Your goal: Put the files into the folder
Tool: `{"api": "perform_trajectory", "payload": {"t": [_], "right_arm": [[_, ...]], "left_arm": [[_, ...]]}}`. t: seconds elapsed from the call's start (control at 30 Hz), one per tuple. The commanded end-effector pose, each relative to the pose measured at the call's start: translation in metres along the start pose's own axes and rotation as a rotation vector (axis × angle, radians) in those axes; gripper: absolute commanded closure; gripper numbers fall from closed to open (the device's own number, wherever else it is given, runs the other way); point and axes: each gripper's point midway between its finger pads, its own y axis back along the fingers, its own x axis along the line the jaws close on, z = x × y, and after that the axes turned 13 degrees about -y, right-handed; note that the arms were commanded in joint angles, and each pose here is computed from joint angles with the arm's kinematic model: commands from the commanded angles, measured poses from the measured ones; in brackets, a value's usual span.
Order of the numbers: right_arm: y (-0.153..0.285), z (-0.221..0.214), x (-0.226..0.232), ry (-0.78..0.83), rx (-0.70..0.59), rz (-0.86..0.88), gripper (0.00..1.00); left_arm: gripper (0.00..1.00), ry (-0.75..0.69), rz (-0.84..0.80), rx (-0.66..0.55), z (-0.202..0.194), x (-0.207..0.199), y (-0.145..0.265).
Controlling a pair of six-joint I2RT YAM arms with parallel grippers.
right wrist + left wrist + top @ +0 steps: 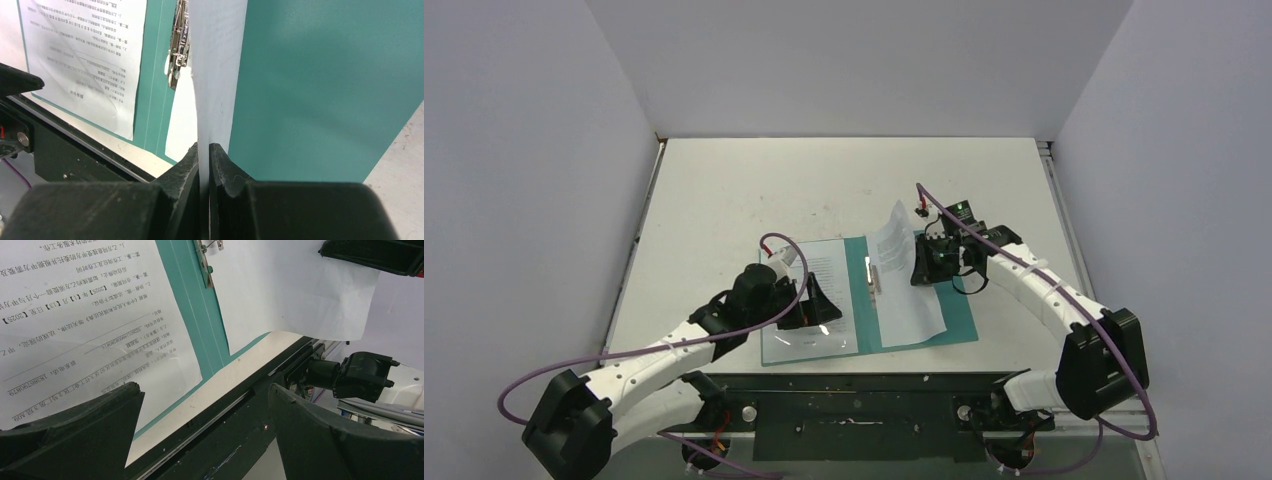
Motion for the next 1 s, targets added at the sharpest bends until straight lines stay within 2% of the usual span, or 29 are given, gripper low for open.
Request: {"api": "perform_trajectory", "payload": {"t": [0.0, 0.17, 0.27, 0.33, 0.47, 0.57, 0.8, 0.97], "right_arm": [[-0.003, 0.008, 0.002, 0.015, -0.024, -0.009, 0.93], [-0.008, 0.007, -0.002, -0.010, -0.024, -0.019, 0.86], [-0.010, 0.007, -0.003, -0.018, -0.024, -0.025, 0.78], [-0.010, 0.008, -0.005, -0.021, -0.031, -0.037, 0.71], [-0.010, 0.009, -0.011, -0.021, -0.040, -0.067, 0.50], [-0.010, 0.011, -0.018, -0.018, -0.049, -0.102, 0.41], [-0.009, 0.012, -0.037, -0.027, -0.074, -0.205, 0.28], [-0.012, 0.010, -0.049, -0.039, -0.086, -0.258, 0.25]], "left_arm": [[0.03, -0.038, -0.044, -0.025, 0.008, -0.011, 0.005], [0.03, -0.044, -0.044, -0.021, 0.007, -0.011, 0.007], [0.03, -0.046, -0.045, -0.019, 0.006, -0.012, 0.007], [0.03, -0.048, -0.045, -0.021, 0.007, -0.012, 0.008], [0.03, -0.050, -0.046, -0.021, 0.008, -0.013, 0.009], [0.03, -0.052, -0.047, -0.020, 0.008, -0.014, 0.009], [0.03, -0.051, -0.045, -0.018, 0.010, -0.014, 0.008], [0.03, -0.051, -0.040, -0.014, 0.010, -0.014, 0.006]]}}
